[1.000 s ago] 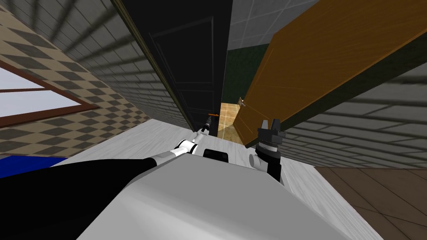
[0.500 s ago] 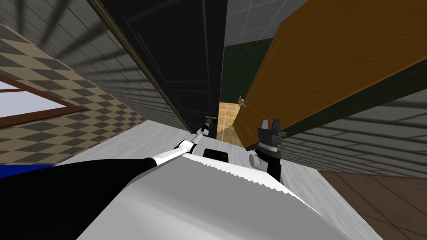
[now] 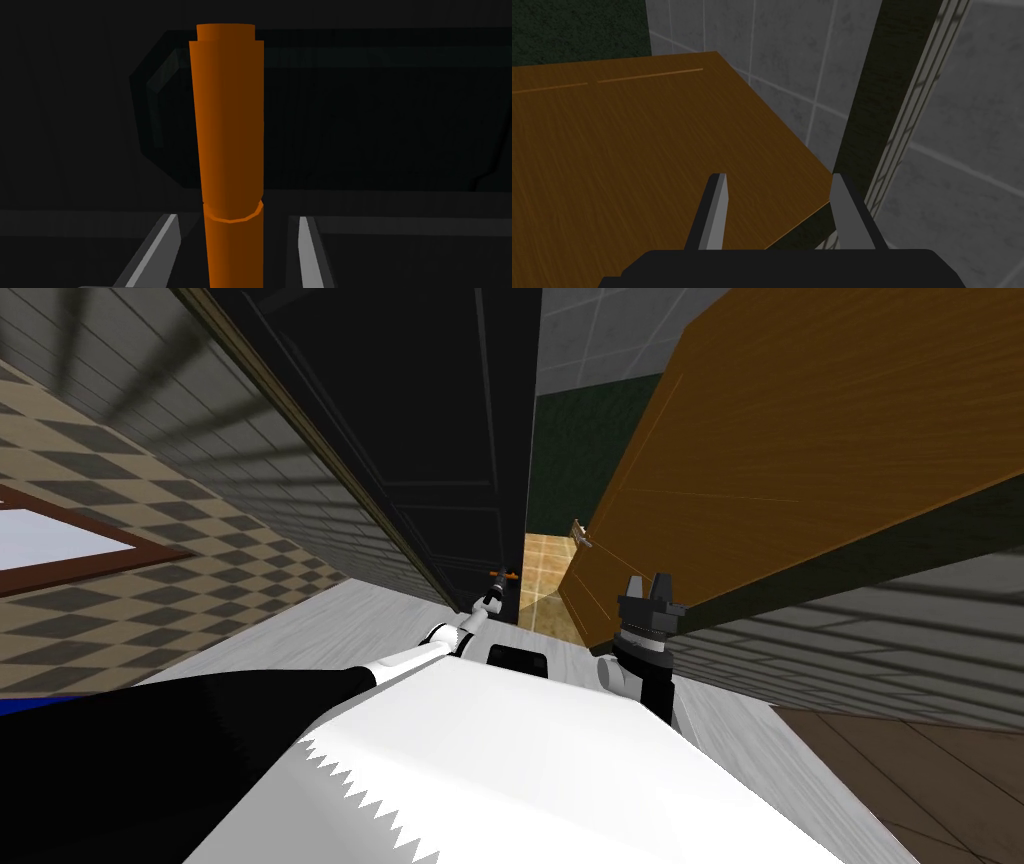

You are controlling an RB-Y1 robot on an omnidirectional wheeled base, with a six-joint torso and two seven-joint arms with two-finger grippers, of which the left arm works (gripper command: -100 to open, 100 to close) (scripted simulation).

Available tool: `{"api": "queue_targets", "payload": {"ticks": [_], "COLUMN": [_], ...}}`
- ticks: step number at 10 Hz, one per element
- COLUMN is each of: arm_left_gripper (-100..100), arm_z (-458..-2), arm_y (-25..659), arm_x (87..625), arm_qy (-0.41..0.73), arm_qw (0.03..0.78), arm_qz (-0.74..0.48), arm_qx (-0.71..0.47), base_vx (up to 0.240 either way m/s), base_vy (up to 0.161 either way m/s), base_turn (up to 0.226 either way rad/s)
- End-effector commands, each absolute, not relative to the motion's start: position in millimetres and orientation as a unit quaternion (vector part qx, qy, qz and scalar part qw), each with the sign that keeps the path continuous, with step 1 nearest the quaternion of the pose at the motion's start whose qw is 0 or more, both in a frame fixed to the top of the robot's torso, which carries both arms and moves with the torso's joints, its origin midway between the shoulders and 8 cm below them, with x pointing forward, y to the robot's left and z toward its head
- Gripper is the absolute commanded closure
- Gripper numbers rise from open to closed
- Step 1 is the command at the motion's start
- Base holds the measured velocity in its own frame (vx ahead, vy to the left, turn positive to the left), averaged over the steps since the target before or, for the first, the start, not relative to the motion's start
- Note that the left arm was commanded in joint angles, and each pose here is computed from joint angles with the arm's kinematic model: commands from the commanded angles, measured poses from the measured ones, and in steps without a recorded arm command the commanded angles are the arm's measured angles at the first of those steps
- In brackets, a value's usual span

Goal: Push the door open

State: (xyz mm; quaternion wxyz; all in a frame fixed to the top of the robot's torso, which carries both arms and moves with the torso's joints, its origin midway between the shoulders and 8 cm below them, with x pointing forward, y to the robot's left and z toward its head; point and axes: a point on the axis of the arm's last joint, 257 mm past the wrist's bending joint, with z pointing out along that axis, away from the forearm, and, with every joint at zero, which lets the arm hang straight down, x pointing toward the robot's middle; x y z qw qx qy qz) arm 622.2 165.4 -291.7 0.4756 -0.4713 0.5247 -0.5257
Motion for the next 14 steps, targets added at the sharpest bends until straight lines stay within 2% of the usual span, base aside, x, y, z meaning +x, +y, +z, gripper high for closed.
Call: {"api": "queue_targets", "payload": {"ticks": [1,5,14], "arm_left_gripper": [100,100,100], "arm_z": [-293,-293,-294], "arm_y": [166,166,224], "arm_x": [622,622,624], "arm_qy": [0.525,0.525,0.506], "arm_qw": [0.475,0.475,0.501], "arm_qz": [-0.525,-0.525,-0.498], "arm_qx": [-0.472,-0.472,-0.495], "base_vx": [-0.037,-0.007,0.147], "base_vy": [-0.006,0.0,-0.066], "base_turn": [-0.006,0.0,0.042]}}
